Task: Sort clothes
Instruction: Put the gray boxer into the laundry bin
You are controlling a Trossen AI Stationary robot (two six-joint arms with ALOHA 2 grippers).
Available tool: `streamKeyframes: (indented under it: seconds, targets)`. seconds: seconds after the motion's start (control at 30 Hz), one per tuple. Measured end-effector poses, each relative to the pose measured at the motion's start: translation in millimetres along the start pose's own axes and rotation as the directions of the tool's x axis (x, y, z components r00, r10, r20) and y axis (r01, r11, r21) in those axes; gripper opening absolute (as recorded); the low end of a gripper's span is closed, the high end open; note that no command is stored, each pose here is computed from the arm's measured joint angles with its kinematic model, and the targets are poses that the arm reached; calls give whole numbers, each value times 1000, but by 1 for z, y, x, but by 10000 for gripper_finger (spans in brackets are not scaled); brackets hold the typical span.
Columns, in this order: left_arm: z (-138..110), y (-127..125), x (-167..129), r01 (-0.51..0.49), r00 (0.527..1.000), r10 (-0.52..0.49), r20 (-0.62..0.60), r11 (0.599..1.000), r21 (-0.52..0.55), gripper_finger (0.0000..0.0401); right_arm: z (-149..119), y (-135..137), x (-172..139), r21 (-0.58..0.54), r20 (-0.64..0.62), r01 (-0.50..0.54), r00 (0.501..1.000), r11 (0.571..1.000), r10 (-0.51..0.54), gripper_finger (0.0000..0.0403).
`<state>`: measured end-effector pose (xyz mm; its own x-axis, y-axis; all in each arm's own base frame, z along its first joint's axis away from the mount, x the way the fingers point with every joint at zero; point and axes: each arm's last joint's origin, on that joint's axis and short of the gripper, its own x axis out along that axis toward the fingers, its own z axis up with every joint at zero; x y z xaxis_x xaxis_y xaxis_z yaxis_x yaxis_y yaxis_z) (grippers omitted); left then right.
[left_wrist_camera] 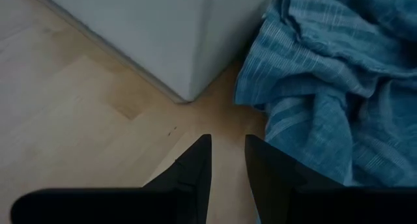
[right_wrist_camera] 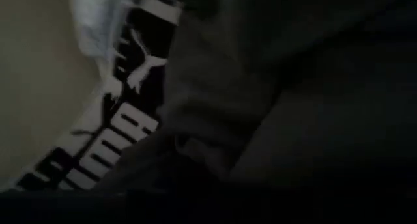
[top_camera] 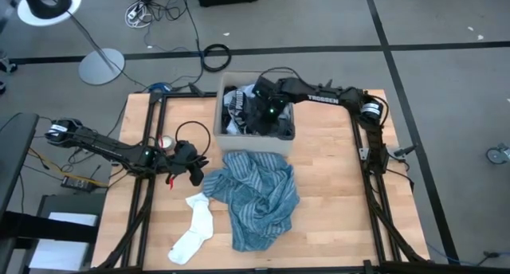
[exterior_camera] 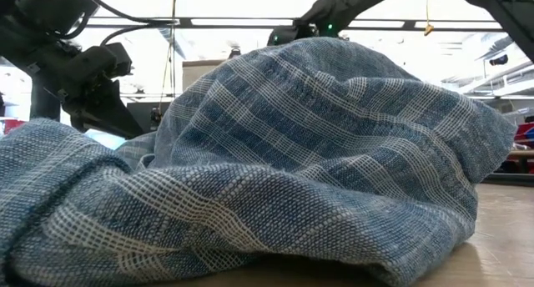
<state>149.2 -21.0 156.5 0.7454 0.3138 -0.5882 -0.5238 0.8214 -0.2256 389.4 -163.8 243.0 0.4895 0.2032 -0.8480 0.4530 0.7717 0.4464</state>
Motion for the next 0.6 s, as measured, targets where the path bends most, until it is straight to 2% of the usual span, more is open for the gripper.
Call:
streamKeyframes:
  seconds: [0.1, 0.2, 0.4, 0.6]
  targets:
    - [0, 0, 0, -1, 1000, 1, -2, 1000, 1, 99, 6, 3, -19, -3, 108, 6, 994, 1000, -6, 164]
    - [0, 0, 0, 0, 1000, 0, 1, 1000, 0, 99, 12, 2, -30, 23, 199, 65, 978, 998, -68, 164]
    - [0, 0, 1, -1, 1000, 1, -1, 1000, 2, 99, 13, 3, -30, 41, 227, 103, 968, 994, -110, 164]
    - [0, 0, 1, 0, 1000, 0, 1, 1000, 1, 99, 0, 0, -17, 51, 197, 330, 922, 942, -334, 164]
